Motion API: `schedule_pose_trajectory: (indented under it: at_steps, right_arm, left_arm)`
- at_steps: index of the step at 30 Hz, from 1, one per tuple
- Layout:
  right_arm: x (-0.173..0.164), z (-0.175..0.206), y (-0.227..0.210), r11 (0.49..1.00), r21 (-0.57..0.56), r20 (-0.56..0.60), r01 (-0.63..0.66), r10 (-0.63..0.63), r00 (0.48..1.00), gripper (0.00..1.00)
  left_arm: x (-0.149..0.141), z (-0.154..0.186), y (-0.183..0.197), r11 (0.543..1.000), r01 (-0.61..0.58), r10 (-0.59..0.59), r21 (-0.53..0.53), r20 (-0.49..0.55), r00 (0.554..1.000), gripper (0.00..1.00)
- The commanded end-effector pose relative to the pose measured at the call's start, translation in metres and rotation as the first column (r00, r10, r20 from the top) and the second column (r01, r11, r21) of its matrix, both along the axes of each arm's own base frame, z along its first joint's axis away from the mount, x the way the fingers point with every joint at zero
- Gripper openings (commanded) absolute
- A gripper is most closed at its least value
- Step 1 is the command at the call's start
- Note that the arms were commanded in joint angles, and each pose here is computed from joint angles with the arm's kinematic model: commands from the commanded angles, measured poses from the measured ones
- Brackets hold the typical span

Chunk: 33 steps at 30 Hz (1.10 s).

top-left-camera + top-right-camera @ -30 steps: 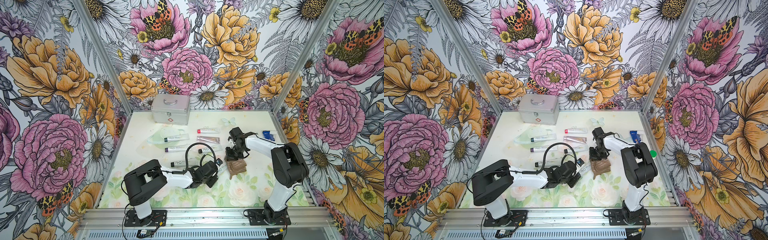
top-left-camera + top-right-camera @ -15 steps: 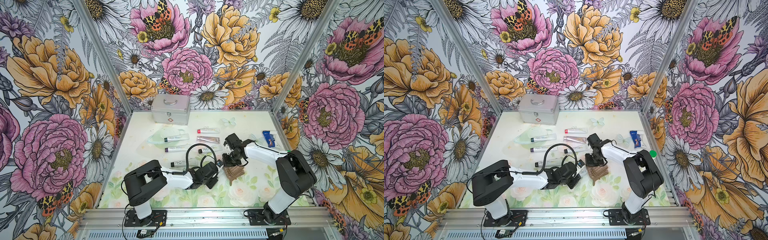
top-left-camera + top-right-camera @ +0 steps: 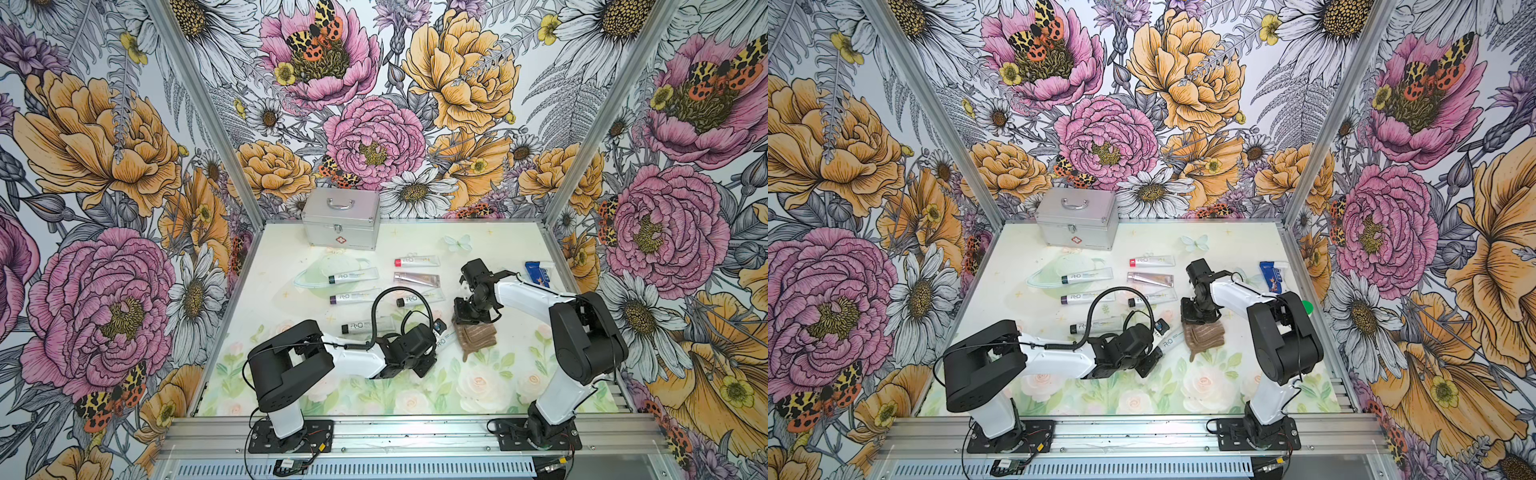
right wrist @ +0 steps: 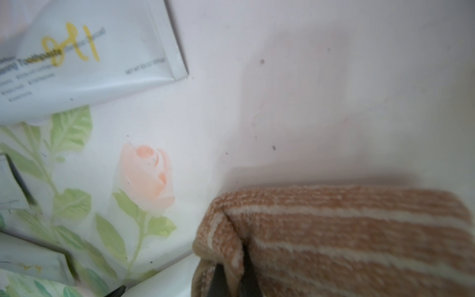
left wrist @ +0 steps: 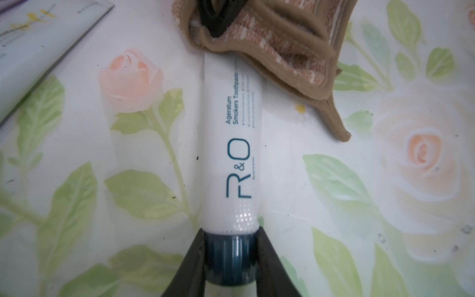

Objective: Wipe the surface of the toothpaste tube
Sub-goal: Wipe the dirt from the toothpaste tube.

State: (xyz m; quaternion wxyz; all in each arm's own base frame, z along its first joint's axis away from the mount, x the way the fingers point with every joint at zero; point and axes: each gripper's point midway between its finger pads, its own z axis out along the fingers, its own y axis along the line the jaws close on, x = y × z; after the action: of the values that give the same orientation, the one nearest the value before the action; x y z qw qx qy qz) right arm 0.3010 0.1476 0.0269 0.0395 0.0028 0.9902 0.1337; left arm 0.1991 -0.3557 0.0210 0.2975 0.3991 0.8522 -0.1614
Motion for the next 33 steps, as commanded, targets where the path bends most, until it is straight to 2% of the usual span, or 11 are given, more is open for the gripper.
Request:
schedule_pose_trajectory:
  at_steps: [1, 10, 15, 19, 27, 33]
  right_arm:
    - [-0.023, -0.024, -0.031, 0.989, -0.147, -0.089, 0.014, -0.028, 0.996, 0.0]
    - [-0.077, -0.023, 0.018, 0.994, -0.058, -0.151, -0.095, 0.085, 0.985, 0.0]
    - [-0.093, -0.02, 0.029, 0.994, -0.027, -0.158, -0.101, 0.096, 0.983, 0.0]
    - [-0.087, -0.024, 0.012, 0.996, -0.056, -0.154, -0.066, 0.057, 0.986, 0.0]
    - [-0.052, -0.025, -0.021, 0.995, -0.096, -0.121, 0.028, -0.04, 0.992, 0.0]
    - [-0.045, -0.024, -0.042, 0.989, -0.138, -0.105, 0.055, -0.07, 0.992, 0.0]
  left_arm:
    - [-0.002, 0.009, 0.002, 1.0, 0.012, -0.012, -0.009, 0.026, 1.0, 0.24]
    - [0.0, 0.007, 0.001, 1.0, 0.01, -0.01, -0.001, 0.027, 1.0, 0.25]
    - [0.0, 0.007, 0.001, 1.0, 0.009, -0.009, 0.001, 0.029, 1.0, 0.25]
    - [0.001, 0.008, 0.003, 1.0, 0.001, -0.001, 0.001, 0.034, 0.999, 0.24]
    - [0.005, 0.009, 0.01, 1.0, -0.02, 0.02, 0.001, 0.036, 0.999, 0.25]
    - [0.01, 0.01, 0.016, 0.999, -0.037, 0.037, -0.005, 0.033, 0.999, 0.25]
